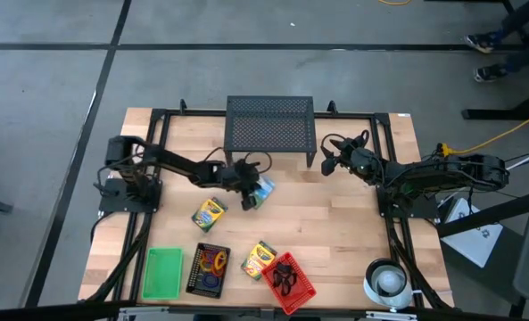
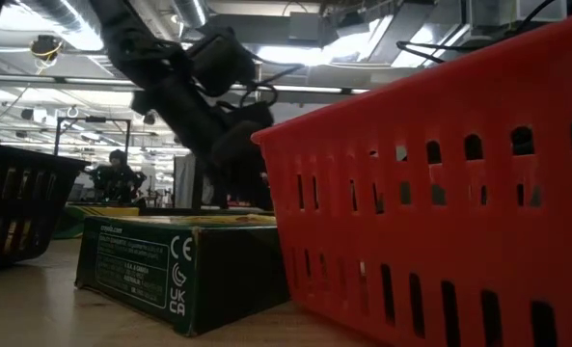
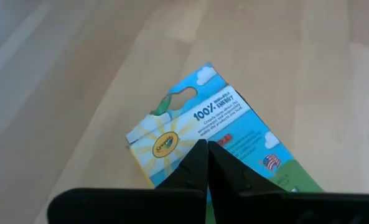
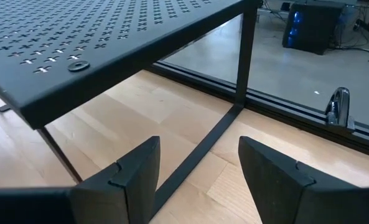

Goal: Pick & Place Office Desk Supplies
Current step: Put the green crayon box into the green bin

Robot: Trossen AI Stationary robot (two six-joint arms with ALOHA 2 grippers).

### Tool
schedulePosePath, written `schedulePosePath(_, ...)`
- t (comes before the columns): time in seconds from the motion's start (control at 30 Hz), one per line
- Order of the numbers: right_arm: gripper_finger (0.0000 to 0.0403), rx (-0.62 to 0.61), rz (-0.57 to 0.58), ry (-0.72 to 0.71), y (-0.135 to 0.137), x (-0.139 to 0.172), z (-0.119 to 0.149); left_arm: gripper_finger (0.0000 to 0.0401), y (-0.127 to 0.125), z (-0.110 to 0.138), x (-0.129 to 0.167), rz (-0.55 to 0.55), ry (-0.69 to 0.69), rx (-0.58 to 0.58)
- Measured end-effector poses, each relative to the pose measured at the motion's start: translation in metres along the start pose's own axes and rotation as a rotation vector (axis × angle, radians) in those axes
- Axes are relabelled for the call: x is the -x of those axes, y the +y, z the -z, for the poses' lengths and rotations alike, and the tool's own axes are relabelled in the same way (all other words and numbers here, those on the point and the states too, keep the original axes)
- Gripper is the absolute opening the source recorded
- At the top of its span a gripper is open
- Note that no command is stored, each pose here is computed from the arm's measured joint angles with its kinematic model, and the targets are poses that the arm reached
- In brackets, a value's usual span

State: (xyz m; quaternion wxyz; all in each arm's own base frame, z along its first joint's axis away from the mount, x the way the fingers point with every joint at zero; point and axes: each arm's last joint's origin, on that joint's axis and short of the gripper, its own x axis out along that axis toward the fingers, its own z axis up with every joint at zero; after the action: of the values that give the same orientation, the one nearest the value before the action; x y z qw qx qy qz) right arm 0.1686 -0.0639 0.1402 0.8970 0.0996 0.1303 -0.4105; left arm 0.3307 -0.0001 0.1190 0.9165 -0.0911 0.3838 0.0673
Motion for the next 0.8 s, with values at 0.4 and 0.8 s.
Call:
schedulePosePath(0.4,0.0219,0.024,-0.003,0.003,0.000,0.000,0.000,0.0005,-0.015,-0.026,-0.011,0.187,-0.014,-0.050)
schedulePosePath(0.8,0.0219,0.048,-0.064,0.020,0.002,0.000,0.001,0.0002,-0.051,0.013,-0.007,0.272,0.149,0.021)
